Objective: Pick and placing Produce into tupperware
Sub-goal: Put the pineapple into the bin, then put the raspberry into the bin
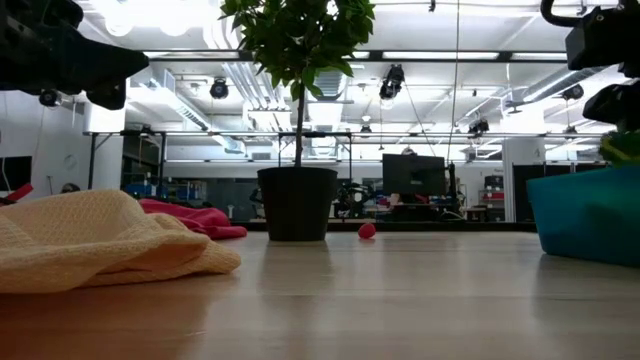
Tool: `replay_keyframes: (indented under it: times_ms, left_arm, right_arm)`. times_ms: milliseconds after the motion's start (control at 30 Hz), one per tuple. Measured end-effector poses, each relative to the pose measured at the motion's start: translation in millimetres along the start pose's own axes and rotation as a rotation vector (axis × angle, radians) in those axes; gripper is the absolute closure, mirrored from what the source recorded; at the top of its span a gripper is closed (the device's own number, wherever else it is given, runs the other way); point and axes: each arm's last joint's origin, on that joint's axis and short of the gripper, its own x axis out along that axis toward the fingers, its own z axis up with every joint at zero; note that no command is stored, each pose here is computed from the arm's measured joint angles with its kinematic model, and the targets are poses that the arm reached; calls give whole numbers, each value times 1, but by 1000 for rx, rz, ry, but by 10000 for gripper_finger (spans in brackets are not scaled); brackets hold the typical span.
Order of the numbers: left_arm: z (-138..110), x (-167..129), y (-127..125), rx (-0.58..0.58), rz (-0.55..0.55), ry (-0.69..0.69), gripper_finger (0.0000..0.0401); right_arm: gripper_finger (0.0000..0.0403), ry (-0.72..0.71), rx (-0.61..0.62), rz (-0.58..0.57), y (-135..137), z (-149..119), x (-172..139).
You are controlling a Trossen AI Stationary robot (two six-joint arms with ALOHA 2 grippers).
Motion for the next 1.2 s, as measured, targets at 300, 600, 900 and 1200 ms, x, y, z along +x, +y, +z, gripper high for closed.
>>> replay_keyframes:
  times_ms: [300, 600, 900, 1200]
  left_arm:
    - [0, 0, 0, 0, 0, 0, 386]
    - [0, 0, 0, 0, 0, 0, 386]
    - [0, 0, 0, -1, 0, 0, 386]
    - [0, 0, 0, -2, 0, -1, 386]
  right_arm:
    - [95, 1, -2, -2, 0, 0, 0]
    - [89, -297, -139, -119, 6, 18, -8]
    - [100, -588, -257, -148, 0, 66, -12]
    - [102, -602, -253, -93, -71, 118, -5]
